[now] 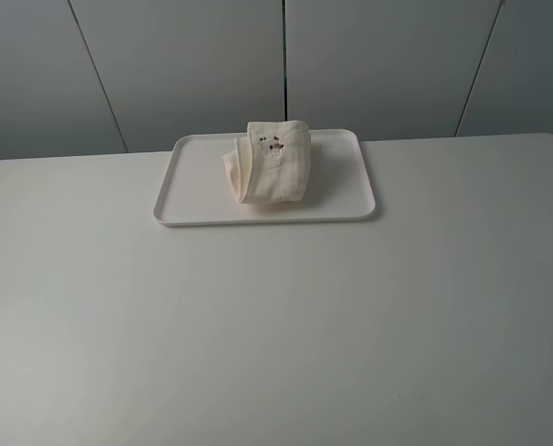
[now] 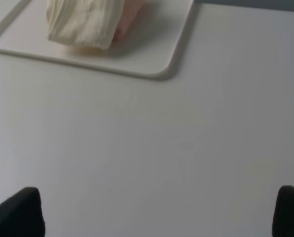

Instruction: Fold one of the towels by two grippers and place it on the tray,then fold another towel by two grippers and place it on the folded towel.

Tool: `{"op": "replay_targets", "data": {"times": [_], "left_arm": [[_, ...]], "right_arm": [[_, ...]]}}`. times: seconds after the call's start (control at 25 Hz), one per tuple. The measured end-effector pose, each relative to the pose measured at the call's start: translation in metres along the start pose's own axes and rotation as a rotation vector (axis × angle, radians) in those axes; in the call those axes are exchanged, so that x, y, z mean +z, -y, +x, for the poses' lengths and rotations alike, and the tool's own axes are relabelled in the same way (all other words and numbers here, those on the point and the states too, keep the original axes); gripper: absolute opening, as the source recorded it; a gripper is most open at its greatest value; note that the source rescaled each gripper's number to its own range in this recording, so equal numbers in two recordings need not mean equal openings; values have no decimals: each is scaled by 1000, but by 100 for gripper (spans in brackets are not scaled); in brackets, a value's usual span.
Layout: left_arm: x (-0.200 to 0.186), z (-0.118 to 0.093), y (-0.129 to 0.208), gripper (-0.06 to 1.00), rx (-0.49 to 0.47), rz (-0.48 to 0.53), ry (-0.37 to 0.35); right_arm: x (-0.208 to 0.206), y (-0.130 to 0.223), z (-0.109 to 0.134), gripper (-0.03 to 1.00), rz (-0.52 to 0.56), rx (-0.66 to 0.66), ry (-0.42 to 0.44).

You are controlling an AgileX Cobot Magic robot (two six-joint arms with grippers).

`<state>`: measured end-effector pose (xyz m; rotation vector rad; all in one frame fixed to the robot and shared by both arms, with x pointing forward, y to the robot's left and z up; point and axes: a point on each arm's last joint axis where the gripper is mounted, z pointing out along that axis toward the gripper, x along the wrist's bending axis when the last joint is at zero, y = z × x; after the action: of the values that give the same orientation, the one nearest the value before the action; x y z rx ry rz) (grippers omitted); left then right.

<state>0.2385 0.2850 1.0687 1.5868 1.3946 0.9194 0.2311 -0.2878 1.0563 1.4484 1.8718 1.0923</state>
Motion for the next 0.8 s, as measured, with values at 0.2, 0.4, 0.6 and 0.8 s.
{"op": "replay_targets", "data": {"times": [0.2,0.4,0.6,0.8], "left_arm": [[-1,1,14,96,-30,51,-24],[-1,5,15,96,-74,57,-66],[-2,7,16,96,-97,59,-92],[-2,8,16,96,-101,59,-100]], "right_arm": [[-5,4,0,100,-51,-6,3],[-3,4,0,100,-54,-8,4],[-1,4,0,100,-60,-8,6],[-1,4,-1,100,-59,-13,9]]}}
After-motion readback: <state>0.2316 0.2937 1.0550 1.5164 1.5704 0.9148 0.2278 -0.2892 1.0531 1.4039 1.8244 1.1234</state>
